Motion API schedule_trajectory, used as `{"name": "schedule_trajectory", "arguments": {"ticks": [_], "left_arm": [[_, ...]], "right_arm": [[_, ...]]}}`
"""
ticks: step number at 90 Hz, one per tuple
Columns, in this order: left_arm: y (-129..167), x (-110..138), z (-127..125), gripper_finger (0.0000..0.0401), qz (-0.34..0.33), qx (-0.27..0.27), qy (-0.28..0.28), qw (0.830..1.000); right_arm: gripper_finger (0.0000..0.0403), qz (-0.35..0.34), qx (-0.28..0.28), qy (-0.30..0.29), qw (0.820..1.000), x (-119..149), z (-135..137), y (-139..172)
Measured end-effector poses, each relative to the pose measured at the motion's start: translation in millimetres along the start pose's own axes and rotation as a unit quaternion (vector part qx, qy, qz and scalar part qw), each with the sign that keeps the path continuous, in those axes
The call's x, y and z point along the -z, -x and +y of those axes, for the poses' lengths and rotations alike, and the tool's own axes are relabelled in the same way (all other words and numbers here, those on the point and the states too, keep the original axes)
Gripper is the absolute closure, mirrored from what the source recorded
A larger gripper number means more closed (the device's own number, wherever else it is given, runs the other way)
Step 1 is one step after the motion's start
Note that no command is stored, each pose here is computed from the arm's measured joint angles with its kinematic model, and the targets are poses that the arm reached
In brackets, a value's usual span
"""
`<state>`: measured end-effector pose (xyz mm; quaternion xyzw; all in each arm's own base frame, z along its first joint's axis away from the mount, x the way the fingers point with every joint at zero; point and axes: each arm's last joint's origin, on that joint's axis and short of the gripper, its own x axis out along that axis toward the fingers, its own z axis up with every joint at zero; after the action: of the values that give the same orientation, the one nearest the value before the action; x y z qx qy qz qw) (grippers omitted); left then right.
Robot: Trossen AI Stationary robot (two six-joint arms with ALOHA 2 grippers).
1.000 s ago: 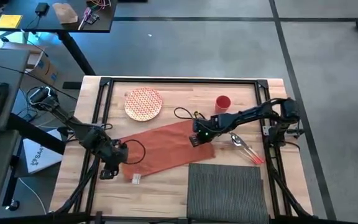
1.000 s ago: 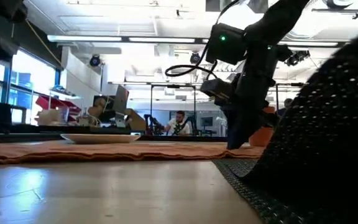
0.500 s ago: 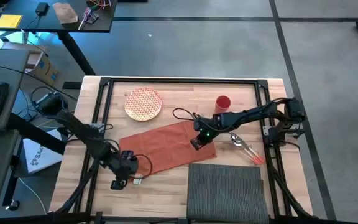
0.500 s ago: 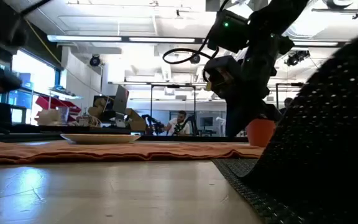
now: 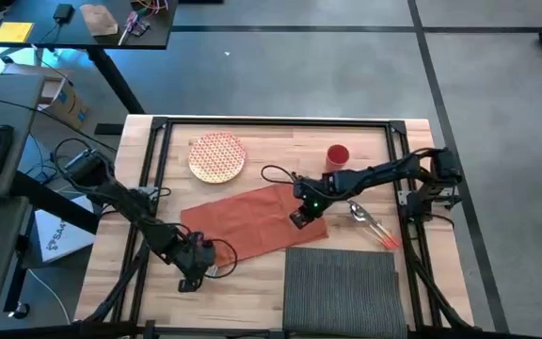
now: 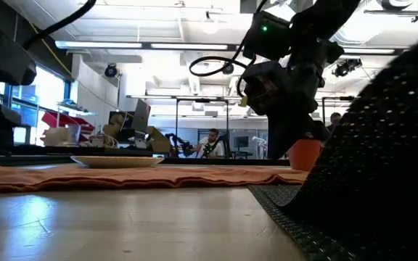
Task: Set table place
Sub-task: Fold the orange table napkin
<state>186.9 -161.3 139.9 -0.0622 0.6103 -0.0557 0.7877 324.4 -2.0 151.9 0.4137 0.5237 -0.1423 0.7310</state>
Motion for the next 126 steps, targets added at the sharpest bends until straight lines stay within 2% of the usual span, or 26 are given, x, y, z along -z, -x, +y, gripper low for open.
{"name": "schedule_trajectory", "arguments": {"ticks": [8, 18, 37, 53, 64, 79, 89, 100, 115, 126], "left_arm": [[10, -4, -2, 0.0396, -0.001, -0.006, -0.015, 1.0], [19, -4, -2, 0.039, 0.006, -0.018, -0.017, 1.0], [30, 0, 4, 0.04, 0.024, -0.038, 0.026, 0.999], [31, 0, 4, 0.0399, 0.021, -0.019, 0.044, 0.999], [17, 8, 11, 0.0388, 0.03, -0.025, 0.036, 0.999], [0, 18, 27, 0.0349, 0.068, -0.01, 0.093, 0.993], [2, 17, 30, 0.034, 0.078, -0.008, 0.101, 0.992], [8, 13, 29, 0.0354, 0.083, -0.026, 0.094, 0.992], [21, 4, 24, 0.0395, 0.09, -0.039, 0.094, 0.991], [23, 0, 21, 0.0383, 0.078, -0.033, 0.093, 0.992]], "right_arm": [[0.0403, 0.0, 0.0, 0.0, 1.0, 0, 0, 0], [0.0403, 0.0, 0.0, 0.002, 1.0, 0, 0, 0], [0.0403, -0.004, 0.003, 0.007, 1.0, 0, 0, 0], [0.0403, -0.006, 0.005, 0.016, 1.0, 0, 0, 0], [0.0403, -0.011, 0.009, 0.016, 1.0, 0, 0, 0], [0.0403, -0.01, 0.009, 0.016, 1.0, 0, 0, 0], [0.0403, -0.009, 0.007, 0.016, 1.0, 0, 0, 0], [0.0403, -0.009, 0.007, 0.016, 1.0, 0, 0, 0], [0.0403, -0.014, 0.012, 0.016, 1.0, 0, 0, 0], [0.0403, -0.02, 0.017, 0.016, 1.0, -1, 0, 0]]}}
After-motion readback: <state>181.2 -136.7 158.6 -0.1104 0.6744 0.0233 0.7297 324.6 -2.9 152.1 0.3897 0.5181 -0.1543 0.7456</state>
